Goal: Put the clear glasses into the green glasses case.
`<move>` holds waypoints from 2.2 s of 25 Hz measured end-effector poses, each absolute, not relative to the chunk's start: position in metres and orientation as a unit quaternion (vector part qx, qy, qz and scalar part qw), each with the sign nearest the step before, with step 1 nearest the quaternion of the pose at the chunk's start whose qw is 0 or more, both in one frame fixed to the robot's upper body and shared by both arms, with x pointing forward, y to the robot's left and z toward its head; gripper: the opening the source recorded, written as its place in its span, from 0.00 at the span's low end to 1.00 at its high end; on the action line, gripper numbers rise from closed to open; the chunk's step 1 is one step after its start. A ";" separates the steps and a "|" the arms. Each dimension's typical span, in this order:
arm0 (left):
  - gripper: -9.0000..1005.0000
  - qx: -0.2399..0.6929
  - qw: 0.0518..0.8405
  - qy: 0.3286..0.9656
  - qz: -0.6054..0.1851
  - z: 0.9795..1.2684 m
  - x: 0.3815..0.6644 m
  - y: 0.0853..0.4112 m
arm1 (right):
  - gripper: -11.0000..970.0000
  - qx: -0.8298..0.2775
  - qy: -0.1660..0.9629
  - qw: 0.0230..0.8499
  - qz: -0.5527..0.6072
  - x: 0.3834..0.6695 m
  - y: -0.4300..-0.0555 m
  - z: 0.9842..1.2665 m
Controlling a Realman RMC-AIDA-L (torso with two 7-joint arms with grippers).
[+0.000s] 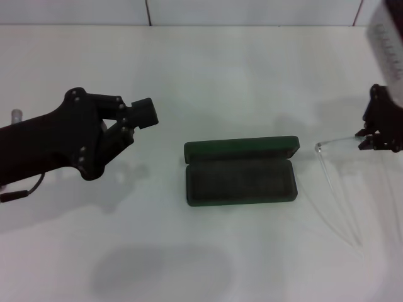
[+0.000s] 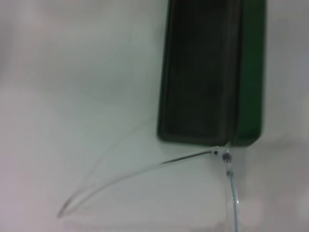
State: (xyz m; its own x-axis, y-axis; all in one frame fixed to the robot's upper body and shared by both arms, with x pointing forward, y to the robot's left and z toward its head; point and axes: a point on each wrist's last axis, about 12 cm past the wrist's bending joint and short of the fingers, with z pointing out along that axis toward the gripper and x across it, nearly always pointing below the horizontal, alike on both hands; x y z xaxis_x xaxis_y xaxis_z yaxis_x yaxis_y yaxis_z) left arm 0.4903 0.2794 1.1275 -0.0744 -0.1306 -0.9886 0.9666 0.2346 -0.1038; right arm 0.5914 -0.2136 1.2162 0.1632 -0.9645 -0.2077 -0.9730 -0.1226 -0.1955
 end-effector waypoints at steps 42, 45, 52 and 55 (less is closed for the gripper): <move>0.04 0.420 0.544 0.455 -0.567 1.180 0.526 0.232 | 0.10 -0.479 0.531 0.542 0.442 0.560 -0.236 1.165; 0.04 0.417 0.537 0.456 -0.574 1.177 0.526 0.228 | 0.10 -0.487 0.532 0.532 0.445 0.561 -0.228 1.163; 0.04 0.431 0.517 0.453 -0.585 1.174 0.527 0.217 | 0.10 -0.499 0.523 0.525 0.451 0.564 -0.211 1.162; 0.04 0.432 0.513 0.454 -0.587 1.174 0.527 0.216 | 0.10 -0.507 0.515 0.523 0.452 0.567 -0.204 1.164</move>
